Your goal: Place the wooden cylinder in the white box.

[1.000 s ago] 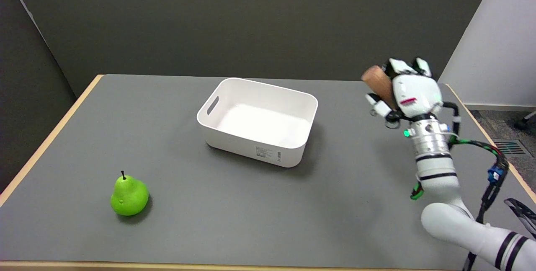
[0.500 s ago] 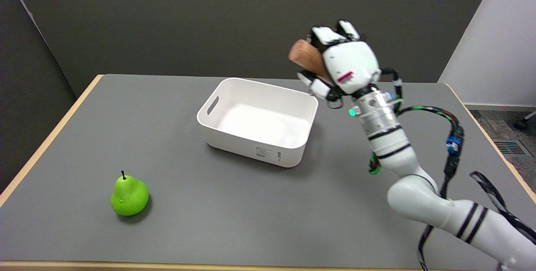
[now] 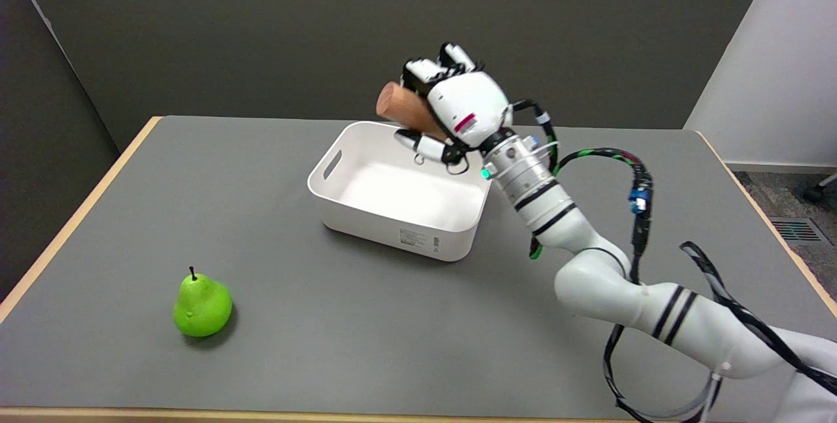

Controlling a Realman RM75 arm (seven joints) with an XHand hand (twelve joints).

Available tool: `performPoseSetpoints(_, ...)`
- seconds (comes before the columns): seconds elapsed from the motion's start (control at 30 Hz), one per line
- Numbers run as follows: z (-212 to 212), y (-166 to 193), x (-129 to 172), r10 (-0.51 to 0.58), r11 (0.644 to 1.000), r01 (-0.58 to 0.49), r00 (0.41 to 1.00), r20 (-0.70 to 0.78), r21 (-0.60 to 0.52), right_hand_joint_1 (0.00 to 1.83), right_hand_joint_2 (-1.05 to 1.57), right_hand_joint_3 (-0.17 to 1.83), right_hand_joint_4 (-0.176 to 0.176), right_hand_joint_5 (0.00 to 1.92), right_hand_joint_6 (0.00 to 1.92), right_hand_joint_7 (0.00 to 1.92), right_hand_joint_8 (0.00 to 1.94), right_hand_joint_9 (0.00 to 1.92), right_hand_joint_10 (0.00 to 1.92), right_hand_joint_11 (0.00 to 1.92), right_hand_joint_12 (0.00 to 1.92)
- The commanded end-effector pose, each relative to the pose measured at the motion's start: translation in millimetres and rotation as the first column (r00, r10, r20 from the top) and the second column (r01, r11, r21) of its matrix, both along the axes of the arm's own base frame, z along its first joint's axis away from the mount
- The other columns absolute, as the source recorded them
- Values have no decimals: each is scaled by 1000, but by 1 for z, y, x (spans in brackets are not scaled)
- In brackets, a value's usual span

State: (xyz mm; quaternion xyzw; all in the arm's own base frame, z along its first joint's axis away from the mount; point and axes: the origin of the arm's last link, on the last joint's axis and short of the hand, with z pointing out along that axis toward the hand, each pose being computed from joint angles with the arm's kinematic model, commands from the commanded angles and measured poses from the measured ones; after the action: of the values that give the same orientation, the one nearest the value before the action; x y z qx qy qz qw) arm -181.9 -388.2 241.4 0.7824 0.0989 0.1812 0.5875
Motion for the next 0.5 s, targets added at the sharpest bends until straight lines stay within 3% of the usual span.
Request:
performPoseSetpoints(0.03,-14,-37,-84,-328,944,325,941,82,50,1038,1342,249,-176,426,1828,425,1919,697,1921,-1,1921)
performPoseSetpoints(0.2,-3,-28,-100,-386,922,381,888,252,69,1056,1312,272,-176,448,1797,458,1882,695,1921,58,1921)
performPoseSetpoints(0.27,-1,-25,-100,-380,924,377,884,273,69,988,1216,299,-126,574,1636,505,1931,683,1921,54,1921)
performPoseSetpoints(0.33,-1,-22,-98,-366,930,361,889,276,69,822,955,721,-109,505,1236,563,1764,547,1921,9,1921)
performPoseSetpoints(0.37,-1,-19,-97,-358,933,353,892,276,70,824,879,851,-101,493,1125,575,1683,503,1914,-1,1921)
performPoseSetpoints(0.4,-2,-17,-97,-355,934,349,892,279,73,879,841,912,-91,507,1076,577,1617,480,1903,-1,1921)
performPoseSetpoints(0.5,-2,-11,-94,-335,942,326,897,290,78,772,873,840,-44,449,1103,526,1433,435,1744,-1,1921)
